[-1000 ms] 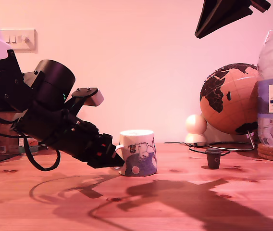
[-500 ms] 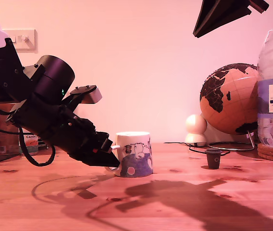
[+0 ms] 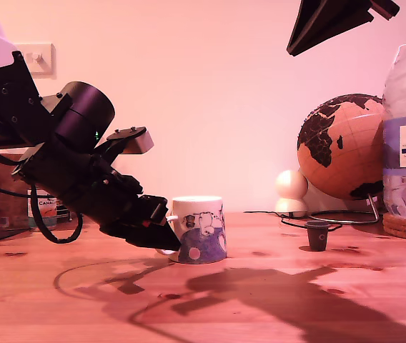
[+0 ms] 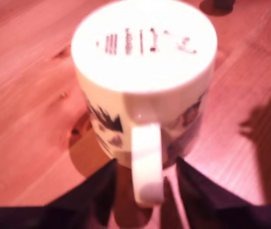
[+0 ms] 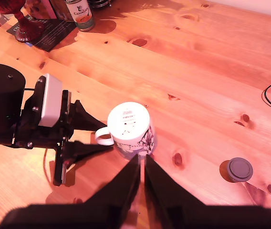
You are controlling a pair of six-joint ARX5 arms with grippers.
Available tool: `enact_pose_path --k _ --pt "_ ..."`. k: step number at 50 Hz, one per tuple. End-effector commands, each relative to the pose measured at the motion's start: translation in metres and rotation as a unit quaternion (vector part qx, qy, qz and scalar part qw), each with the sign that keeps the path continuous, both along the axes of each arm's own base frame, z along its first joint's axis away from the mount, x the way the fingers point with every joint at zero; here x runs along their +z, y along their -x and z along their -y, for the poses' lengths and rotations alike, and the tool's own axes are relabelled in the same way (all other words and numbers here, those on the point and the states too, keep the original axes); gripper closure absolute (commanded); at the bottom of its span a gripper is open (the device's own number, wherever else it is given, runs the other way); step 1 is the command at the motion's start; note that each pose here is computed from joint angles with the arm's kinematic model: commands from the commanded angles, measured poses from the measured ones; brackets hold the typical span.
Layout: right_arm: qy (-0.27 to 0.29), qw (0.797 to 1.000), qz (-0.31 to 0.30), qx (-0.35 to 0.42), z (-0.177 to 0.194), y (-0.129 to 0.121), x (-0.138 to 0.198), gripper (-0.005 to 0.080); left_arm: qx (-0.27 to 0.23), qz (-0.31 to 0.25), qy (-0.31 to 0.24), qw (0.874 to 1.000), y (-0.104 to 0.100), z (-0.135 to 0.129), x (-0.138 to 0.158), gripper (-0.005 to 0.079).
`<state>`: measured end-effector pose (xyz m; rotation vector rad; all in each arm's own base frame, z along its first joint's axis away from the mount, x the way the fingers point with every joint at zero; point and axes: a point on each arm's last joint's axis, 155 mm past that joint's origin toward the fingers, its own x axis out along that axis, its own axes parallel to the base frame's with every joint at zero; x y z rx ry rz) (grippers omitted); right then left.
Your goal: Lift the coffee cup and remove the coffee capsule that is hidden under it
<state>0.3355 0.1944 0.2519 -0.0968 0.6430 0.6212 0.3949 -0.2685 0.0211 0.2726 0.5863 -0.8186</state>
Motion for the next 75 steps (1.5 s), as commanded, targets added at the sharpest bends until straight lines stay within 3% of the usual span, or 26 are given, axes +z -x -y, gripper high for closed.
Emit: enact_pose_path --k 1,14,33,38,43,58,67,75 --pt "-0.003 1.000 0.002 0.004 -0.002 0.001 0.002 0.0763 0.002 0.010 0.004 1.000 -0.007 0.000 0.010 0.0358" --pt "-0.002 1.000 0.000 0.004 -0.002 0.002 0.001 0.0763 0.002 0.025 0.012 1.000 -0.008 0.000 0.035 0.0358" --pt "-0.004 1.000 0.007 0.003 -0.003 0.000 0.004 0.0763 -0.002 0.037 0.021 0.999 0.007 -0.006 0.085 0.0375" --pt "-0.006 1.000 0.021 -0.002 -0.002 -0.005 0.009 0.0763 -0.001 0.048 0.027 0.998 0.013 -0.009 0.106 0.0500" --pt "-0.005 0.999 0.044 -0.018 0.001 -0.014 0.017 0.0763 0.001 0.051 0.039 0.998 0.021 -0.012 0.127 0.0771" --pt "-0.037 0.993 0.112 -0.019 -0.009 -0.032 0.030 0.0763 0.006 0.070 0.130 0.989 0.041 -0.020 0.202 0.0764" --pt "-0.062 0.992 0.107 0.038 -0.036 -0.017 0.026 0.0763 -0.045 0.070 0.189 0.978 0.069 -0.012 0.240 0.0764" --pt "-0.073 0.989 0.102 0.078 -0.057 -0.001 0.027 0.0763 -0.063 0.054 0.216 0.973 0.084 -0.009 0.253 0.0764"
